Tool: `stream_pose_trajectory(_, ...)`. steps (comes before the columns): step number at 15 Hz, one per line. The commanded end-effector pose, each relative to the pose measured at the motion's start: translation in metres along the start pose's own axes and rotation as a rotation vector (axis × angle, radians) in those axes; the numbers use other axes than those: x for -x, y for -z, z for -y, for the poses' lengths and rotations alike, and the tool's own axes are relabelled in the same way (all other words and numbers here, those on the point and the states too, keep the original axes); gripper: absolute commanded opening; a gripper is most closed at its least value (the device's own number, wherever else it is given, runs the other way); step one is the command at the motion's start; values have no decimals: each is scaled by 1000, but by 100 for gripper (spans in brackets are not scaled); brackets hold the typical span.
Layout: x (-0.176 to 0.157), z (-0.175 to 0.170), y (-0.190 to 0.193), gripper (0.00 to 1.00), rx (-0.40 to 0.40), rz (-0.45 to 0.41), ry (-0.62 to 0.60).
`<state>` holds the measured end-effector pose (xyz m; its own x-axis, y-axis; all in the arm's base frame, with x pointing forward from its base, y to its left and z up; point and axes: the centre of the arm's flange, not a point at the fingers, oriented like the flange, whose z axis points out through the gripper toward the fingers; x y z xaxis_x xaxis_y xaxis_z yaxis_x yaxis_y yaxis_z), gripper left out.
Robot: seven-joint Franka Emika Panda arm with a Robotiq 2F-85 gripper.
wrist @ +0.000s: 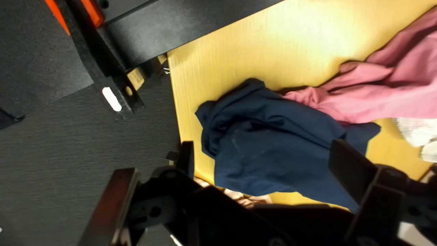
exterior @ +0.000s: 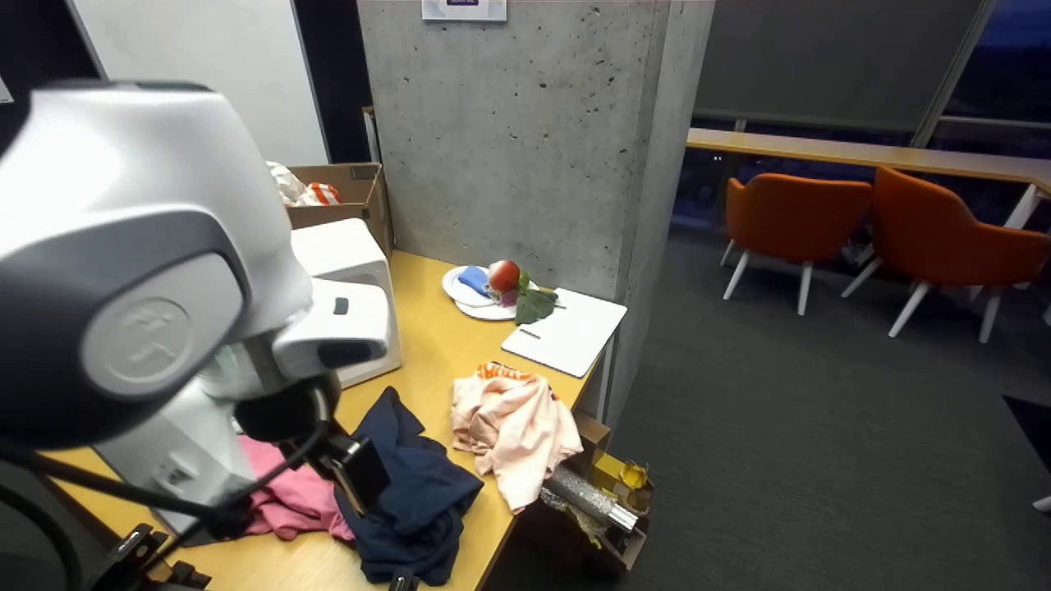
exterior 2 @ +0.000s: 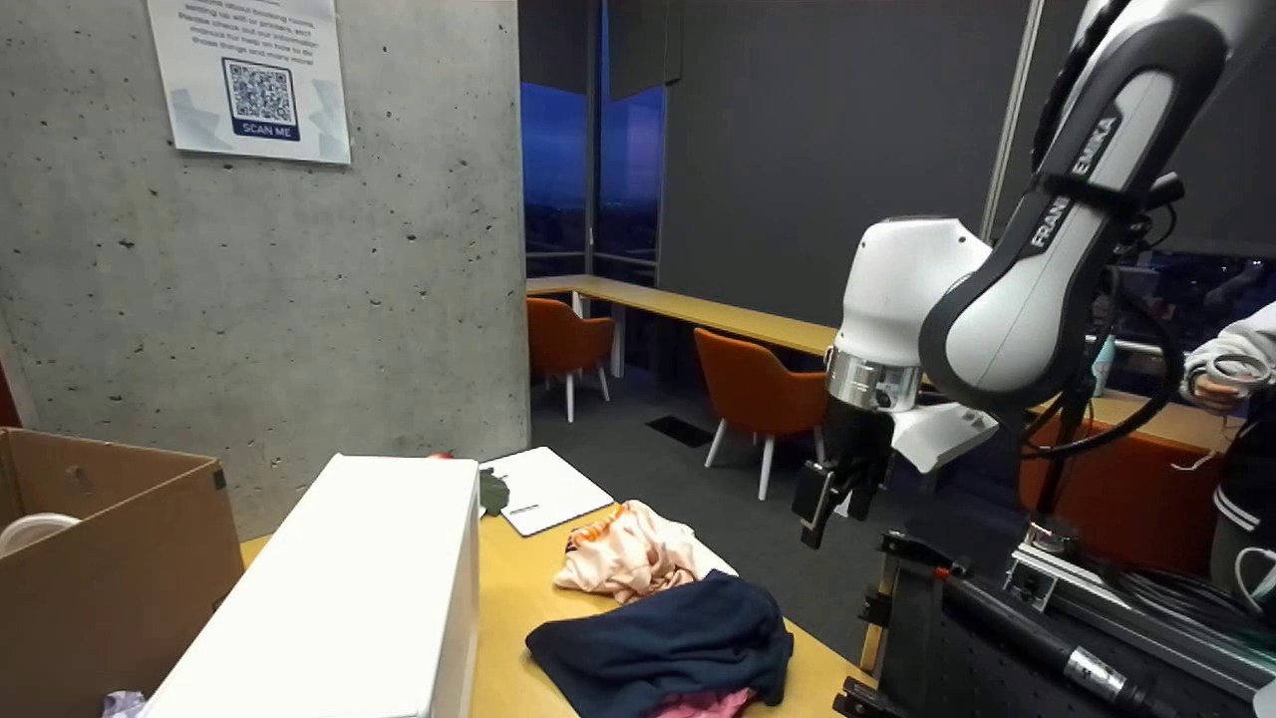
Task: Put the blue cloth on the white box
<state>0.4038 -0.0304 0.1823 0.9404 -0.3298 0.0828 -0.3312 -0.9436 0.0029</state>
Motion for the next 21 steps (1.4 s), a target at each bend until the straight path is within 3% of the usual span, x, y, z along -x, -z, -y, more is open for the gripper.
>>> stream_pose_trajectory(1,-40,-1,-77,100,46,-31,-8)
stream_pose_trajectory(6,-72,27,-139,100,115,-85,19)
stream_pose_trajectory(10,-67,56,-198,100,130,-83,20)
stream_pose_trajectory(11,-65,57,-206,75,132,-88,18)
stream_pose_trajectory(12,-61,58,-212,74,132,-93,16)
stream_pose_trajectory(16,-52,45,-210,42,139,-136,-10)
stream_pose_trajectory(21,-58,30,-165,5,149,-230,-59)
